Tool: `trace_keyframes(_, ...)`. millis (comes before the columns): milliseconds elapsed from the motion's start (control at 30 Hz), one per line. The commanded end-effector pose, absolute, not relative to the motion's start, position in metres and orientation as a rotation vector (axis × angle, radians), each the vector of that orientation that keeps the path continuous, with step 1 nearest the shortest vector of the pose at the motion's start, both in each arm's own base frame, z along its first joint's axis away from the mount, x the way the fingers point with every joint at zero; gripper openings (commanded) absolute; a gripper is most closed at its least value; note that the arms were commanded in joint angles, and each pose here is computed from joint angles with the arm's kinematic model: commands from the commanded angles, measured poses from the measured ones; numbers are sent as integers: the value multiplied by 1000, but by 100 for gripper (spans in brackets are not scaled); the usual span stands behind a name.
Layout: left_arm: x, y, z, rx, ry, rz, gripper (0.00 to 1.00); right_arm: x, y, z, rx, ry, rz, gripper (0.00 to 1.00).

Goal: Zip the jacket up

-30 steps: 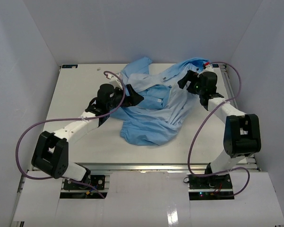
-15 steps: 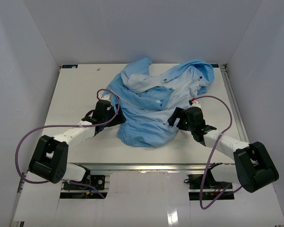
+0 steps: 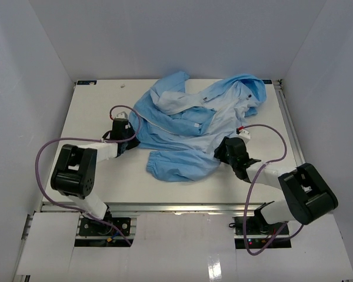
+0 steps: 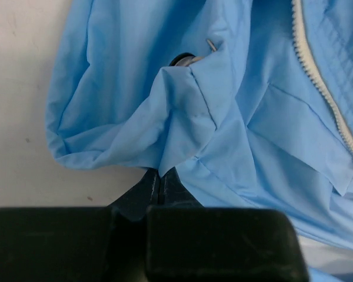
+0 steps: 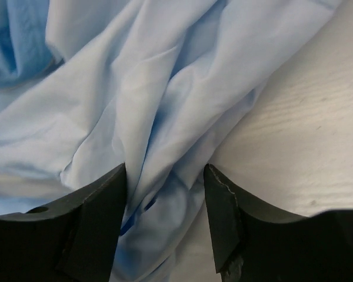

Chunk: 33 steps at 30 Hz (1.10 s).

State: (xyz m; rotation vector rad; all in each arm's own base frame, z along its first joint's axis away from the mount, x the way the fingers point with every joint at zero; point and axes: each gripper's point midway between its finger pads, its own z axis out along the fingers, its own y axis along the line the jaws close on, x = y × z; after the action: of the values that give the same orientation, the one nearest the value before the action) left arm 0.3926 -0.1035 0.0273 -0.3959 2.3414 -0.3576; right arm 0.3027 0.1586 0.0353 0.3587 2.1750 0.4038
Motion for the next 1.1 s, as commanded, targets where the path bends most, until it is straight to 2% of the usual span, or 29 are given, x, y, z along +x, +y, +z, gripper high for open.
trace_keyframes(0, 346, -129, 35, -342, 2341, -477, 0, 383, 110, 91, 428, 1954, 310, 49)
trace_keyframes(133, 305, -184, 76, -187, 2224, -616, 0, 451, 74, 125, 391, 1920, 261, 32)
trace_keyframes(267, 261, -236, 84, -85, 2193, -870, 2, 495, 60, 140, 289, 1958, 260, 31)
trace_keyframes(300, 249, -252, 85, -36, 2188, -937, 9, 502, 58, 147, 257, 1964, 270, 33)
trace_keyframes(333, 237, -268, 87, 19, 2185, -993, 21, 507, 56, 153, 229, 1972, 282, 36)
trace_keyframes(367, 221, -286, 89, 93, 2185, -1044, 31, 509, 53, 157, 219, 1975, 287, 45)
trace_keyframes(400, 210, -299, 91, 178, 2200, -1081, 58, 508, 57, 164, 178, 1974, 315, 55)
trace_keyframes(433, 203, -309, 93, 246, 2218, -1107, 78, 507, 61, 169, 144, 1976, 341, 64)
trace_keyframes(500, 207, -318, 108, 285, 2239, -1087, 89, 498, 68, 175, 129, 1998, 384, 75)
trace_keyframes(600, 230, -304, 139, 221, 2157, -956, 93, 473, 72, 175, 163, 2032, 405, 83)
trace_keyframes(667, 238, -295, 169, 207, 2135, -908, 98, 456, 72, 171, 218, 2057, 414, 85)
trace_keyframes(733, 258, -281, 184, 157, 2118, -808, 98, 434, 79, 168, 231, 2063, 448, 85)
trace_keyframes(800, 284, -257, 190, 61, 2116, -682, 98, 405, 92, 161, 239, 2055, 505, 85)
trace_keyframes(867, 305, -243, 194, 2, 2110, -673, 98, 380, 106, 170, 230, 1995, 568, 83)
trace_keyframes(1067, 346, -211, 172, -83, 2148, -634, 94, 305, 162, 120, 220, 2025, 756, 79)
